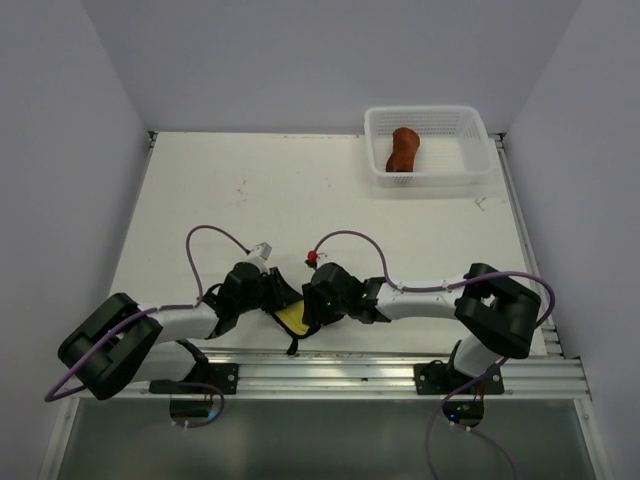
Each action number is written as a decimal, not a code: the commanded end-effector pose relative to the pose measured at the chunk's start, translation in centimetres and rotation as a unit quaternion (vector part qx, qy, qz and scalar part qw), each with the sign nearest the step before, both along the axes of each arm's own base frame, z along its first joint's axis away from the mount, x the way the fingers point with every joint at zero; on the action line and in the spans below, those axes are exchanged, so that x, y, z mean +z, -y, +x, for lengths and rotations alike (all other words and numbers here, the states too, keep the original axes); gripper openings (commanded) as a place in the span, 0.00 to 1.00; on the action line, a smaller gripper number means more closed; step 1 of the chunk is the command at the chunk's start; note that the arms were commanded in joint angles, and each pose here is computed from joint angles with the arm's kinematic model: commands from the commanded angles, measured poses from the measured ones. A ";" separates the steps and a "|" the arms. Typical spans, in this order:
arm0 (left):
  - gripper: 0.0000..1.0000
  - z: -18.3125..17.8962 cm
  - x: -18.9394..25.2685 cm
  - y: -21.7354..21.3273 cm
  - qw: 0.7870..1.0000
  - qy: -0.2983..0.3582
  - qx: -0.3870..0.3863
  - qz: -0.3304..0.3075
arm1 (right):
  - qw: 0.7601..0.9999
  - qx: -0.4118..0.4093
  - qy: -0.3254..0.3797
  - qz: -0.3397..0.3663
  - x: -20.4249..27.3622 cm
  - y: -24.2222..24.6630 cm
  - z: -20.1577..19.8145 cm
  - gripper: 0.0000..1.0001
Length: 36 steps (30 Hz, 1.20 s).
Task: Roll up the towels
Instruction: Roll the towel
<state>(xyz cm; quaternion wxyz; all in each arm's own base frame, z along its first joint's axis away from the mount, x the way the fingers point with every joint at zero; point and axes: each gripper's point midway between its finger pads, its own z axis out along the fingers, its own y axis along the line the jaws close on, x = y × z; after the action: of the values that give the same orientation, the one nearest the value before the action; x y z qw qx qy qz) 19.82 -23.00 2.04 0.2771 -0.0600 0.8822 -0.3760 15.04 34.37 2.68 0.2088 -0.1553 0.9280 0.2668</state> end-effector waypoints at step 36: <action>0.30 8.0 5.8 0.9 0.993 0.028 0.020 0.116 | 0.925 -0.046 0.293 -0.239 0.9 3.2 2.2 0.00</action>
<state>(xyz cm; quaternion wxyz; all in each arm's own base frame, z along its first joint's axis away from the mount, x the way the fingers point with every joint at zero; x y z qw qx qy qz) 27.23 -24.10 7.26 0.3106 -0.0419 0.9073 -0.2803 15.82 33.02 3.05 0.3940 -0.2143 0.8911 0.0693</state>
